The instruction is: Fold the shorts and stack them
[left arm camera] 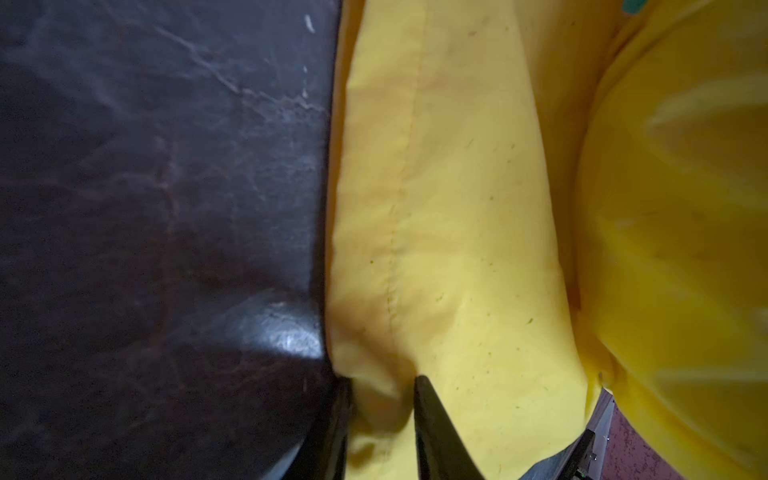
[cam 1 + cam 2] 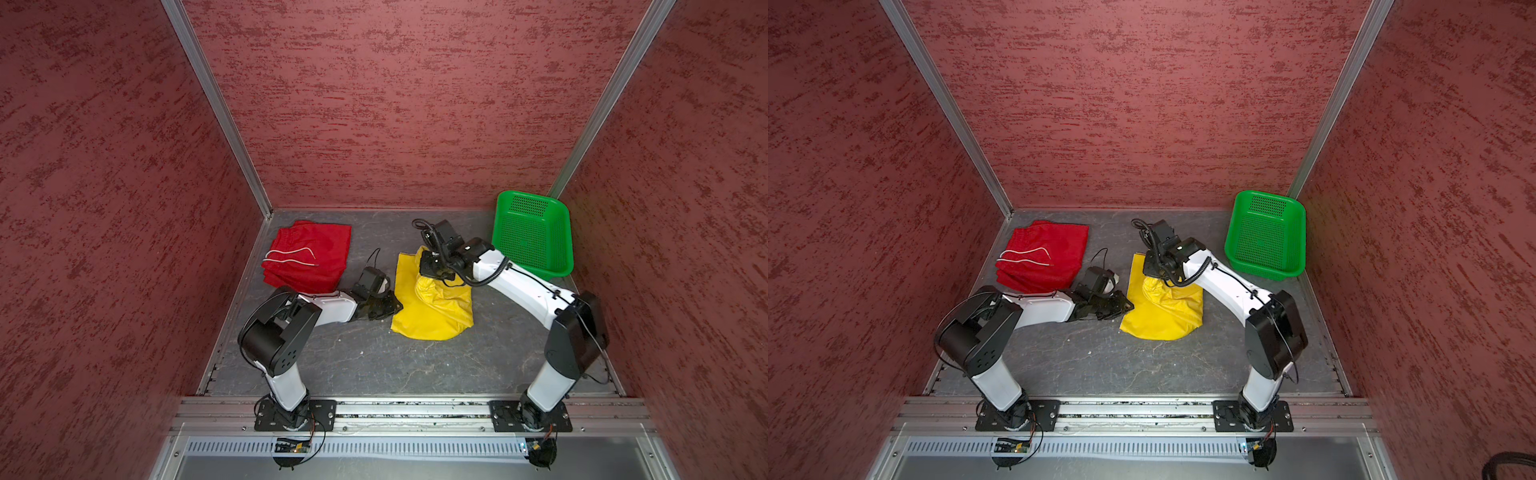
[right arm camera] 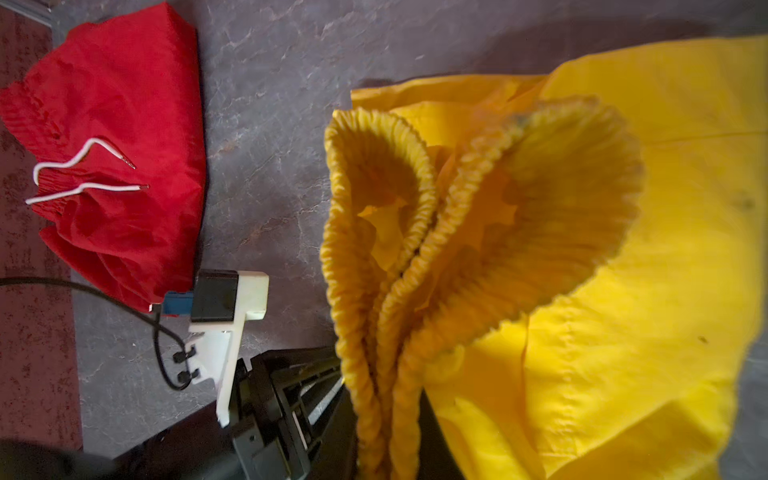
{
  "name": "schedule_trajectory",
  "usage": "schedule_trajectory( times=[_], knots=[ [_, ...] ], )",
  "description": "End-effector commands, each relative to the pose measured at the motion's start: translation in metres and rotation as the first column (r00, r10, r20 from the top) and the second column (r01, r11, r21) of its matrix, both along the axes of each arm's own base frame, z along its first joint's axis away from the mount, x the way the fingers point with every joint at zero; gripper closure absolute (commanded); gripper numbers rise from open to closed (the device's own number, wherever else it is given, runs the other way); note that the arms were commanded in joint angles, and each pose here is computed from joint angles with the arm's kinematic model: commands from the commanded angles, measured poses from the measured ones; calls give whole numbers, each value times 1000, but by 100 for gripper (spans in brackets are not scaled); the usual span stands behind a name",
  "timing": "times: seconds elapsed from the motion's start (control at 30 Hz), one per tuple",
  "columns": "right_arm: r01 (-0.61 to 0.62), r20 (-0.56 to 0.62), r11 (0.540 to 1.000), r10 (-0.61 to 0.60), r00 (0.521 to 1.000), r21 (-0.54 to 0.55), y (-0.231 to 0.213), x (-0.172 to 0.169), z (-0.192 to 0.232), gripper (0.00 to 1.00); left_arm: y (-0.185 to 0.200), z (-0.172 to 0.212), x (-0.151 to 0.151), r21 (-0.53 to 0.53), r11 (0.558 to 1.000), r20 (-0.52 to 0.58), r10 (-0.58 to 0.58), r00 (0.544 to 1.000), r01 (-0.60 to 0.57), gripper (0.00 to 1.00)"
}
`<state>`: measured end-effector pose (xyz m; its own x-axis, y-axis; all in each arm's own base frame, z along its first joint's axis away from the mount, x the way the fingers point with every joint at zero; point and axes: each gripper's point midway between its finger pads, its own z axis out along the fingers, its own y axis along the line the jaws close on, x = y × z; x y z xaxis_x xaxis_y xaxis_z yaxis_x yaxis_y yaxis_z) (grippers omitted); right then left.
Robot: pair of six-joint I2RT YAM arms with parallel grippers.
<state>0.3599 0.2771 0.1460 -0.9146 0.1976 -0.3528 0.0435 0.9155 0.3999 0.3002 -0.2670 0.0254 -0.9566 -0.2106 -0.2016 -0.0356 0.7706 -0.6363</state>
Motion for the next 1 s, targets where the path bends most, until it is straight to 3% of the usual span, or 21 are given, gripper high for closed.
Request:
schedule_trajectory(
  times=[0.0,0.07,0.23,0.47,0.57,0.67,0.77,0.97],
  knots=[
    [-12,-29,992,16,999,127,42,4,-33,74,25,-22,-19,87,995,-85,49,995,-42,66],
    [-41,-43,983,50,998,176,62,2,-52,55,29,-16,-18,74,996,-83,64,995,-57,62],
    [-87,15,953,86,996,289,85,7,-33,28,49,9,-18,23,992,-67,124,990,-123,46],
    [-157,186,920,95,978,358,74,4,51,19,76,60,-10,-112,972,22,209,978,-206,32],
    [-121,185,934,61,981,336,49,2,52,24,76,82,-3,-172,963,70,220,973,-206,26],
    [-50,118,963,19,993,265,15,0,21,40,71,89,5,-207,958,81,218,973,-197,22],
    [7,57,980,-18,998,198,-15,-5,-16,54,63,82,11,-219,958,43,199,979,-185,19],
    [19,-31,991,-15,999,134,-37,-20,-79,70,48,57,21,-220,959,-27,177,984,-179,15]
  ],
)
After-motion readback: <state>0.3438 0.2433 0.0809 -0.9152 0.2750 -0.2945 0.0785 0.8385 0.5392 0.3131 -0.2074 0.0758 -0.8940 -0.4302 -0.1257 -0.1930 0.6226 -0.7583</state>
